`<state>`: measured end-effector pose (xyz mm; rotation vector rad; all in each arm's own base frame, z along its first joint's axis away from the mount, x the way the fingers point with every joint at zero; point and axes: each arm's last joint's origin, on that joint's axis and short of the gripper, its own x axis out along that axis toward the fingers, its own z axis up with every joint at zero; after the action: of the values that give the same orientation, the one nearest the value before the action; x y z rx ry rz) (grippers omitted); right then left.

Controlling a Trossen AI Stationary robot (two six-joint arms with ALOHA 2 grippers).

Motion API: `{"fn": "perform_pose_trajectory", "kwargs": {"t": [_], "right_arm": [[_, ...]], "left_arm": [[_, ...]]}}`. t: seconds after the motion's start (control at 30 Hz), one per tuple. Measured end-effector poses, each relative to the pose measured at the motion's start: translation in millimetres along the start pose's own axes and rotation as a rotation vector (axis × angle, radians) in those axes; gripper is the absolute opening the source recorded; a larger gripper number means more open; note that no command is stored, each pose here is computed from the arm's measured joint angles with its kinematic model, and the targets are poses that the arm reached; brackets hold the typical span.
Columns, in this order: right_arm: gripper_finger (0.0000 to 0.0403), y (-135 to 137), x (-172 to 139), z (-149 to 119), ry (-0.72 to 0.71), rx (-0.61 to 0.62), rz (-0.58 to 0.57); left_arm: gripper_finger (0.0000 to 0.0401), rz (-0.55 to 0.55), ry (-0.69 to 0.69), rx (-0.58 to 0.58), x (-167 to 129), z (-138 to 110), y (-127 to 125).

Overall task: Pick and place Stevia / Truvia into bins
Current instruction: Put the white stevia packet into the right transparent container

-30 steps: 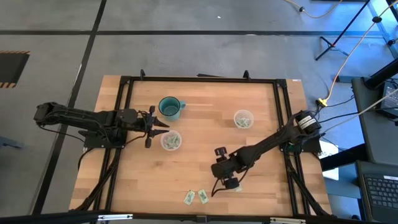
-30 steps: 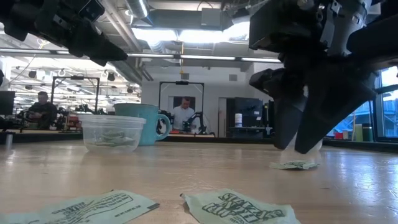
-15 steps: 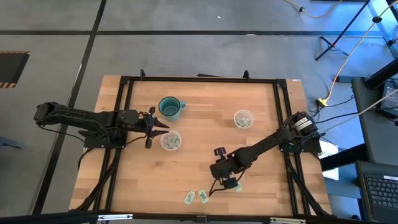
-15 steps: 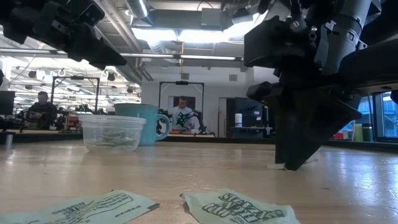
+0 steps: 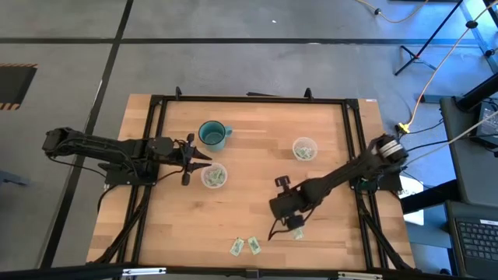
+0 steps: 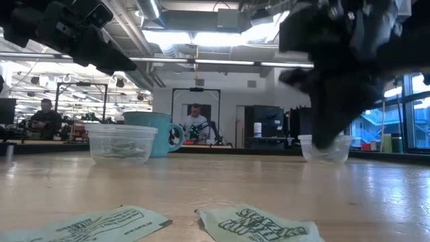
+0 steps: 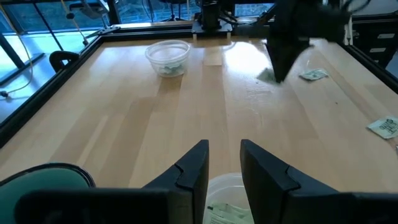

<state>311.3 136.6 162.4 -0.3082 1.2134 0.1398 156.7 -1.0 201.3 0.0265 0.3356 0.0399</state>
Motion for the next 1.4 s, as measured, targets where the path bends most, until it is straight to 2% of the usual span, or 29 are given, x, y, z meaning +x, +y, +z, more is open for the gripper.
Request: {"fn": "perform_pose_trajectory", "kwargs": {"t": [0.1, 0.3, 0.43, 0.6, 0.77, 0.97, 1.17, 1.4], "right_arm": [[0.0002, -13, -24, -7, 0.016, 0.047, -0.073], [0.0002, -55, -81, -27, -0.002, 0.226, -0.254], [0.0002, -82, -109, -40, -0.029, 0.308, -0.298], [0.0003, -117, -123, -58, 0.005, 0.406, -0.340], [0.0002, -149, -116, -74, 0.088, 0.483, -0.306], [0.0002, -169, -81, -101, 0.097, 0.535, -0.239], [0.0003, -171, -56, -125, 0.135, 0.601, -0.195], [0.0004, -165, -37, -135, 0.098, 0.606, -0.174]], "left_arm": [[0.0086, 0.001, 0.000, 0.000, 0, 0, 0], [0.0086, 0.002, 0.000, 0.000, 0, 0, 0], [0.0086, 0.002, 0.000, 0.000, 0, 0, 0], [0.0086, 0.002, 0.001, 0.016, 0, 0, 0], [0.0086, 0.002, 0.004, 0.016, 0, -1, 0], [0.0086, 0.002, 0.008, 0.003, 0, -1, 0], [0.0086, 0.000, 0.008, 0.001, 0, -1, 0], [0.0086, 0.000, 0.008, 0.000, 0, -1, 0]]}}
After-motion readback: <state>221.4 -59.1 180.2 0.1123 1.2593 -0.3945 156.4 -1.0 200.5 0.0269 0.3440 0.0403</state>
